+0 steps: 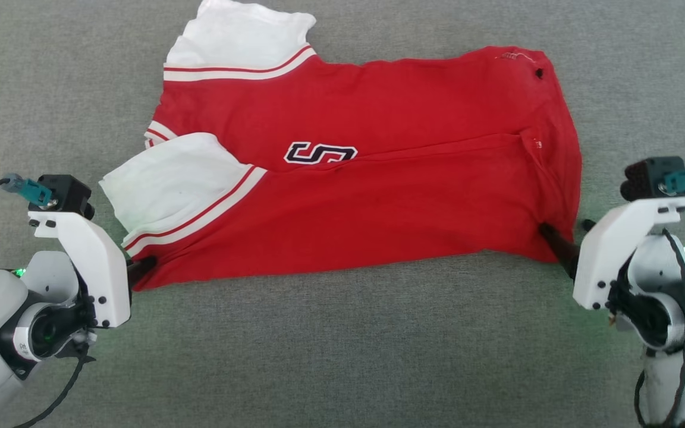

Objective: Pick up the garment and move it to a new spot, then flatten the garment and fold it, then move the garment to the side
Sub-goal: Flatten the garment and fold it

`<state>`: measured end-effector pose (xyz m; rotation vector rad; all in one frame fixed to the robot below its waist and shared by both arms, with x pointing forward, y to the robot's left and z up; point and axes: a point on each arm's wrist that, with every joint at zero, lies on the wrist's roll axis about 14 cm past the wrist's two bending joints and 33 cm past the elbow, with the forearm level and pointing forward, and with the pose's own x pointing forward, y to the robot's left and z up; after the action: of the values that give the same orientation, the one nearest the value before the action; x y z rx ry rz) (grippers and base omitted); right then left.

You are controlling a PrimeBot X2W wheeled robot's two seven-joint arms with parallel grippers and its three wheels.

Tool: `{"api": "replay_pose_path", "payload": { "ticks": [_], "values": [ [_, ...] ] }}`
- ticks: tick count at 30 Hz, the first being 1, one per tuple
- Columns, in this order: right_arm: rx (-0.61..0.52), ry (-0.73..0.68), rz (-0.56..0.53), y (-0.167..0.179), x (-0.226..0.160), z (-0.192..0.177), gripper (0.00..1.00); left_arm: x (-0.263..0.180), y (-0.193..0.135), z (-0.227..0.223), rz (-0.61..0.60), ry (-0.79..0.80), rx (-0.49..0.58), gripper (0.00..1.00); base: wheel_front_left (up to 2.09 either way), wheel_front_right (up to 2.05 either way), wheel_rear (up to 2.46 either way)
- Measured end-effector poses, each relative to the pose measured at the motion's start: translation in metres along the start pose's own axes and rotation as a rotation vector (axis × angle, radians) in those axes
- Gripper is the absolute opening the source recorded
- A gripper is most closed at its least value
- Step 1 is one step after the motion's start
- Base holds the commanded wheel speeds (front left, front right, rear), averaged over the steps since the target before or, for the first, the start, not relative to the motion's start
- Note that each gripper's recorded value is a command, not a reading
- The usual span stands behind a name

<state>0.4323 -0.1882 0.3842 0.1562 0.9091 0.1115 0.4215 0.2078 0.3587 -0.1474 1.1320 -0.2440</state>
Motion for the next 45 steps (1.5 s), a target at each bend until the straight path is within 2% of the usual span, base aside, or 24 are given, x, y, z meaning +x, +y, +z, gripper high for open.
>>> {"api": "replay_pose_path", "payload": {
  "ticks": [4, 5, 6, 15, 27, 34, 40, 41, 42, 43, 44, 45],
  "values": [
    [-0.024, 0.094, 0.024, 0.007, 0.01, -0.008, 1.0, 0.0, -0.001, -0.001, -0.002, -0.004, -0.005, 0.0, 0.0, 0.0, 0.0],
    [-0.034, 0.117, 0.029, 0.008, 0.012, -0.01, 0.59, 0.0, 0.0, -0.001, -0.001, -0.005, -0.005, 0.0, 0.0, 0.0, 0.0],
    [-0.043, 0.139, 0.033, 0.009, 0.013, -0.012, 0.0, -0.001, 0.0, -0.001, -0.002, -0.006, -0.004, 0.0, 0.0, 0.0, 0.0],
    [-0.07, 0.187, 0.069, 0.011, 0.007, -0.009, 0.0, -0.01, -0.001, 0.003, -0.008, -0.037, 0.007, 0.0, 0.0, 0.0, 0.0],
    [-0.104, 0.186, 0.059, -0.001, -0.033, 0.001, 0.0, -0.054, -0.009, 0.003, 0.01, -0.052, 0.064, 0.0, 0.0, 0.0, 0.0],
    [-0.088, 0.254, 0.039, -0.011, -0.051, -0.018, 0.0, -0.07, -0.017, -0.02, 0.02, -0.005, 0.059, 0.0, 0.0, 0.0, 0.0],
    [-0.071, 0.287, 0.027, -0.013, -0.051, -0.034, 0.0, -0.063, -0.02, -0.044, 0.008, 0.048, 0.034, 0.0, 0.0, 0.0, 0.0],
    [-0.069, 0.286, 0.028, -0.012, -0.05, -0.036, 0.04, -0.06, -0.022, -0.046, -0.001, 0.052, 0.028, 0.0, 0.0, 0.0, 0.0],
    [-0.069, 0.285, 0.024, -0.012, -0.049, -0.038, 0.15, -0.057, -0.023, -0.05, -0.007, 0.063, 0.026, 0.21, 0.0, 0.0, 0.0],
    [-0.072, 0.287, 0.019, -0.013, -0.047, -0.04, 0.34, -0.055, -0.023, -0.052, -0.009, 0.071, 0.024, 0.47, 0.0, 0.0, 0.0],
    [-0.073, 0.287, 0.019, -0.012, -0.046, -0.042, 0.65, -0.053, -0.022, -0.054, -0.008, 0.076, 0.023, 0.79, 0.0, 0.0, 0.0],
    [-0.071, 0.281, 0.018, -0.012, -0.045, -0.042, 1.0, -0.053, -0.02, -0.054, -0.006, 0.077, 0.023, 1.0, 0.0, 0.0, 0.0]
  ]
}}
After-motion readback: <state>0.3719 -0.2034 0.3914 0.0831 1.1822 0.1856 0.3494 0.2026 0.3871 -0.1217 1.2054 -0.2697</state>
